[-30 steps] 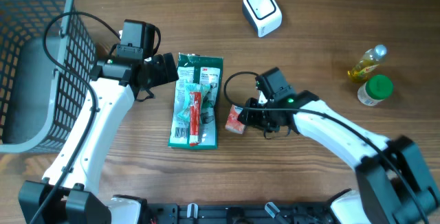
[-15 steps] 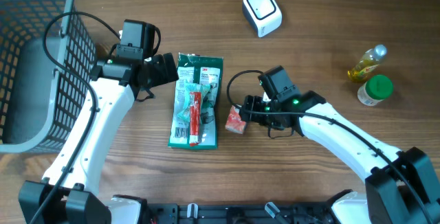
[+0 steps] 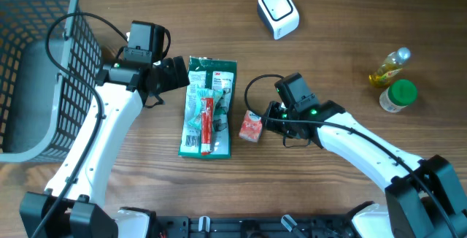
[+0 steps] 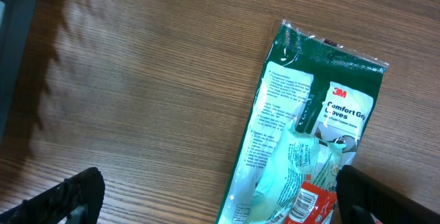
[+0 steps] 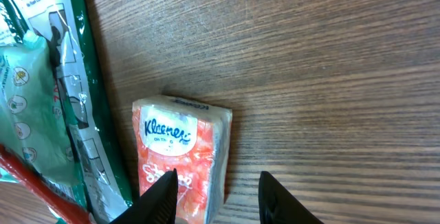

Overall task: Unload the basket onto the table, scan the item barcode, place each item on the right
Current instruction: 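Lift the Kleenex pack and pull it right with the right gripper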

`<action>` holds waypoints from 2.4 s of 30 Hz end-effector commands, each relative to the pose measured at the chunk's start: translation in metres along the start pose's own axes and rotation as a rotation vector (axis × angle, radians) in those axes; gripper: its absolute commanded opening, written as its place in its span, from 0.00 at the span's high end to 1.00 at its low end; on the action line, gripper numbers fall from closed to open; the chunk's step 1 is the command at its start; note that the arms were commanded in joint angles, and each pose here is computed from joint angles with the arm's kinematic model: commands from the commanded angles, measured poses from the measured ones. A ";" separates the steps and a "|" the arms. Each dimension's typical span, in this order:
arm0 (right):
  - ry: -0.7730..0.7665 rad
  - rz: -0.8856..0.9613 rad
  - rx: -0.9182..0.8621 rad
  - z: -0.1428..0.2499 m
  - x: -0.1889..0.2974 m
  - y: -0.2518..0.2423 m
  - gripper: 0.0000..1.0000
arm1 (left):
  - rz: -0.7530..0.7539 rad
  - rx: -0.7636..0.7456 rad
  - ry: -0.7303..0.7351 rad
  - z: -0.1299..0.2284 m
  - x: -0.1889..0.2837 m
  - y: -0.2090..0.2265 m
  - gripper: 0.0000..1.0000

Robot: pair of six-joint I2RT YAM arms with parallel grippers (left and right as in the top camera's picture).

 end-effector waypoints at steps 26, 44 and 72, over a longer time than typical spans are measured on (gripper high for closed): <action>0.027 -0.040 0.010 0.016 -0.026 0.000 0.65 | 0.000 -0.005 -0.025 -0.006 0.006 0.001 0.00; 0.083 -0.027 -0.002 0.023 -0.038 -0.006 0.72 | 0.000 -0.005 -0.025 -0.006 0.006 0.001 0.00; 0.197 -0.405 0.163 0.012 -0.012 0.014 0.96 | 0.000 -0.005 -0.025 -0.006 0.006 0.001 0.00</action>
Point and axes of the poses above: each gripper's point midway between its finger pads, its own x axis back along the fingers, its own y axis along the line the jaws close on, z = x × y, the point moved 5 cm from there along x, back along the fingers, and after that the axes turned 3 degrees about x, right-handed, at the moved point
